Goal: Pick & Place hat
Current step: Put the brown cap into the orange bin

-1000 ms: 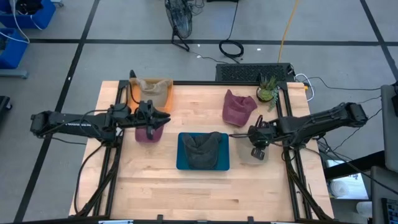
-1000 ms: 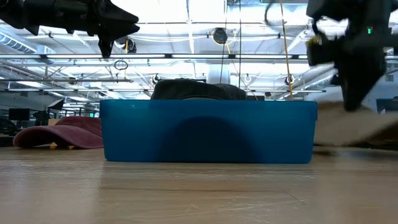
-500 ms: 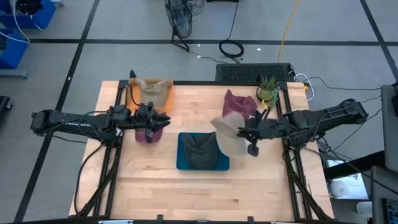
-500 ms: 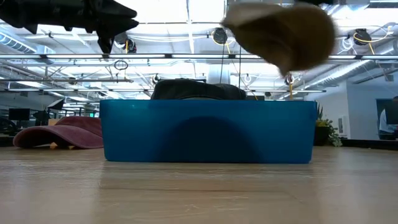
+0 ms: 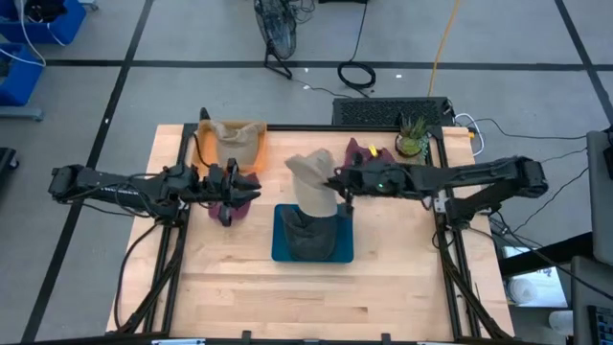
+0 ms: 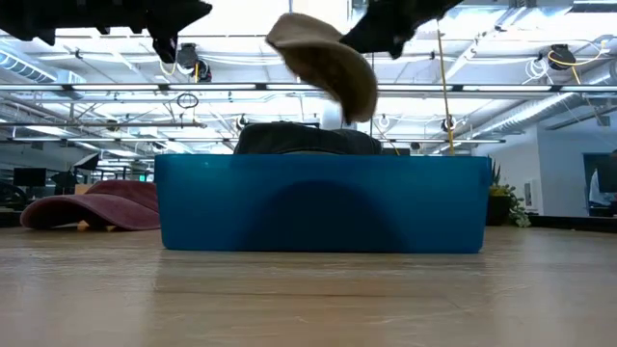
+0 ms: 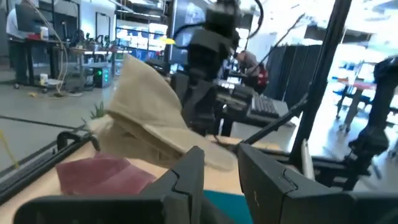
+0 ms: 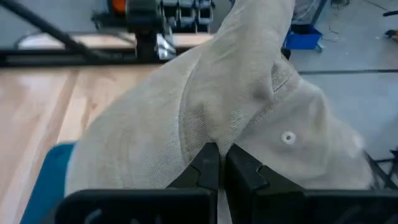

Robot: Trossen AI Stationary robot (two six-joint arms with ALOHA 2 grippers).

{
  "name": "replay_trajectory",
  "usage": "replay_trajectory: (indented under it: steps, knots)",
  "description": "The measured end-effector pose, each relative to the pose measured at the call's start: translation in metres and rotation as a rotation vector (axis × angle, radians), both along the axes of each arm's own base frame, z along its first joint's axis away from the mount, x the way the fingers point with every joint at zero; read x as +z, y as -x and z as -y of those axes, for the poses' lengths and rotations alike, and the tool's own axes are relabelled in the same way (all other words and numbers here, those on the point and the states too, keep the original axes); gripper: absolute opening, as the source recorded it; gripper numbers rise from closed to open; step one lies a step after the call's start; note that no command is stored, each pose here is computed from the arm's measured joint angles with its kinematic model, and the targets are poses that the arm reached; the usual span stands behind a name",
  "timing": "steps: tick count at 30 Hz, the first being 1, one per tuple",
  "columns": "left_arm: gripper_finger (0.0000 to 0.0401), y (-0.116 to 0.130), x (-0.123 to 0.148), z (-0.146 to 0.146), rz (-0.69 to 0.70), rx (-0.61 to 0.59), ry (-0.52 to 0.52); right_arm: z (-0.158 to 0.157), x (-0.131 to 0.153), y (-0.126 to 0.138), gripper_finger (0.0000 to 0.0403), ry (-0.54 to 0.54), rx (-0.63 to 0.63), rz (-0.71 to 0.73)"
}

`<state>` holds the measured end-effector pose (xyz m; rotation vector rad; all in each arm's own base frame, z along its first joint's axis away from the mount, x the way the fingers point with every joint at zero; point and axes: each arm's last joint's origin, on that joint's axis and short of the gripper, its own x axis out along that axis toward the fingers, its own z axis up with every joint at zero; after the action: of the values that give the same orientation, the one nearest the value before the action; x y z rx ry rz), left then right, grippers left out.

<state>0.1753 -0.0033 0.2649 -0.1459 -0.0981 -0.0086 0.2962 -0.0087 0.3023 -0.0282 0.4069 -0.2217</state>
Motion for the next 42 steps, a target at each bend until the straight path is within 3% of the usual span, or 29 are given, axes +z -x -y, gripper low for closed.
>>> replay_trajectory:
  steps: [2,6,10,14,18,21,24,33,37,42]
  knots:
    - [0.0102,-0.003,-0.003,0.004,-0.019,-0.012,-0.075,0.010,-0.001,-0.007,0.0004,-0.009,-0.020,0.040]
    - [0.0102,-0.015,-0.010,0.023,-0.017,-0.011,-0.347,0.032,-0.001,-0.014,0.0004,-0.072,-0.063,0.126]
    - [0.0102,-0.032,-0.021,0.040,-0.019,0.121,-0.640,0.051,-0.007,-0.017,0.0004,-0.133,-0.105,0.139]
    - [0.0102,-0.047,-0.039,0.049,-0.107,0.241,-0.915,0.057,-0.015,-0.021,0.0004,-0.169,-0.084,0.110]
    - [0.0102,-0.057,-0.057,0.048,-0.248,0.320,-1.084,0.058,-0.016,-0.022,0.0004,-0.155,-0.078,0.106]
    - [0.0104,-0.062,-0.065,0.043,-0.317,0.387,-1.132,0.058,-0.015,-0.022,0.0004,-0.145,-0.075,0.111]
    - [0.0118,-0.065,-0.063,0.041,-0.299,0.436,-1.145,0.058,-0.016,-0.022,0.0004,-0.143,-0.074,0.105]
    - [0.0215,-0.073,-0.058,0.036,-0.304,0.472,-1.215,0.064,-0.011,-0.022,0.0004,-0.113,-0.081,0.150]
    - [0.0247,-0.073,-0.059,0.034,-0.336,0.492,-1.251,0.065,-0.017,-0.025,0.0004,-0.154,-0.086,0.138]
    - [0.0253,-0.077,-0.060,0.033,-0.381,0.513,-1.292,0.065,-0.027,-0.031,0.0004,-0.211,-0.061,0.123]
